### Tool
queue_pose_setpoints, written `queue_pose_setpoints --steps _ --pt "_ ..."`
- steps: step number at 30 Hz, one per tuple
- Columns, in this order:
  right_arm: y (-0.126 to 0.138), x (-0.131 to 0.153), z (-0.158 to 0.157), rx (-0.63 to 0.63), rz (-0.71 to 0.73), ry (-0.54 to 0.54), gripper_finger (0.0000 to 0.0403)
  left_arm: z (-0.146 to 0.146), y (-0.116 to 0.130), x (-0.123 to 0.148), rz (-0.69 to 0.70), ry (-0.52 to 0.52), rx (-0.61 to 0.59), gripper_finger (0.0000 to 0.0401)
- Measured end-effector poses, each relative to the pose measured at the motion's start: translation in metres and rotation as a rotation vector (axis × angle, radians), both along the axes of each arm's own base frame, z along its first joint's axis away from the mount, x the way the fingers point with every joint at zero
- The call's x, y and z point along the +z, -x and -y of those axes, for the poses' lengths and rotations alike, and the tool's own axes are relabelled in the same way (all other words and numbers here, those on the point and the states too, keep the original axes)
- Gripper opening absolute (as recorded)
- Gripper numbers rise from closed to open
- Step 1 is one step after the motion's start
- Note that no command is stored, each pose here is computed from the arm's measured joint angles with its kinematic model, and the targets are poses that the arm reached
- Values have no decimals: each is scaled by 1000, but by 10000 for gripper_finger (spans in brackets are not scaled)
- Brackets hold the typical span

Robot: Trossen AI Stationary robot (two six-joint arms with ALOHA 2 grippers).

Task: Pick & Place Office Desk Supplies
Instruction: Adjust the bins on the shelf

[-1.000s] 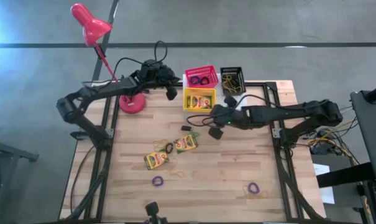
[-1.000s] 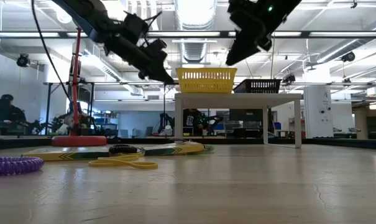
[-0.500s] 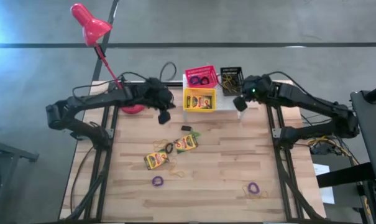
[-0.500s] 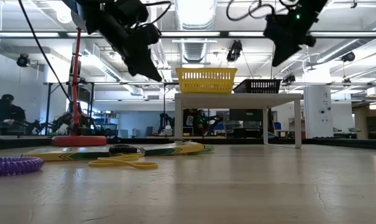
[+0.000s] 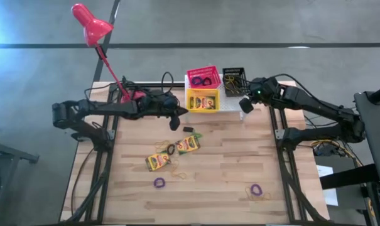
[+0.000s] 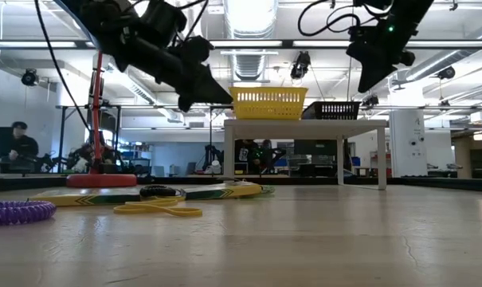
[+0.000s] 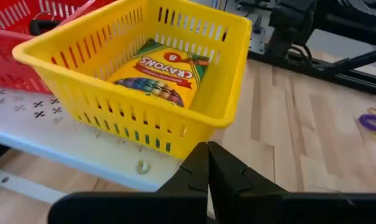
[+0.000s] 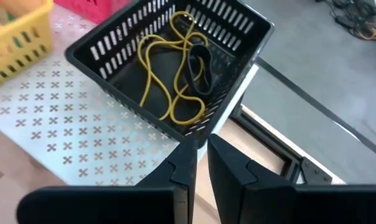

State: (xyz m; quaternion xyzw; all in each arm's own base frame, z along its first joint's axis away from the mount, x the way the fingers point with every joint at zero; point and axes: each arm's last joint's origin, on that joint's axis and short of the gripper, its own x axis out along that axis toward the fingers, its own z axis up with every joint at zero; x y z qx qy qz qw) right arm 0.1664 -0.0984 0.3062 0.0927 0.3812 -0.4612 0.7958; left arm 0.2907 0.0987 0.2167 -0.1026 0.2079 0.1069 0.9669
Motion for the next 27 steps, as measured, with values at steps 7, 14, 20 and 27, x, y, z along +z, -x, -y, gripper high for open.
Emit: queue_pose_setpoints --steps 7,14,20,27 --pt "-1 -1 -1 35 10 -31 34 -3 -6 -5 14 20 27 3" --pt "0 -13 6 -9 5 -6 34 -3 -7 -3 39 14 31 3" --pt "5 -4 34 -71 44 75 34 1 4 11 27 8 33 3" --pt "12 3 94 16 196 29 34 6 21 27 18 -8 52 3"
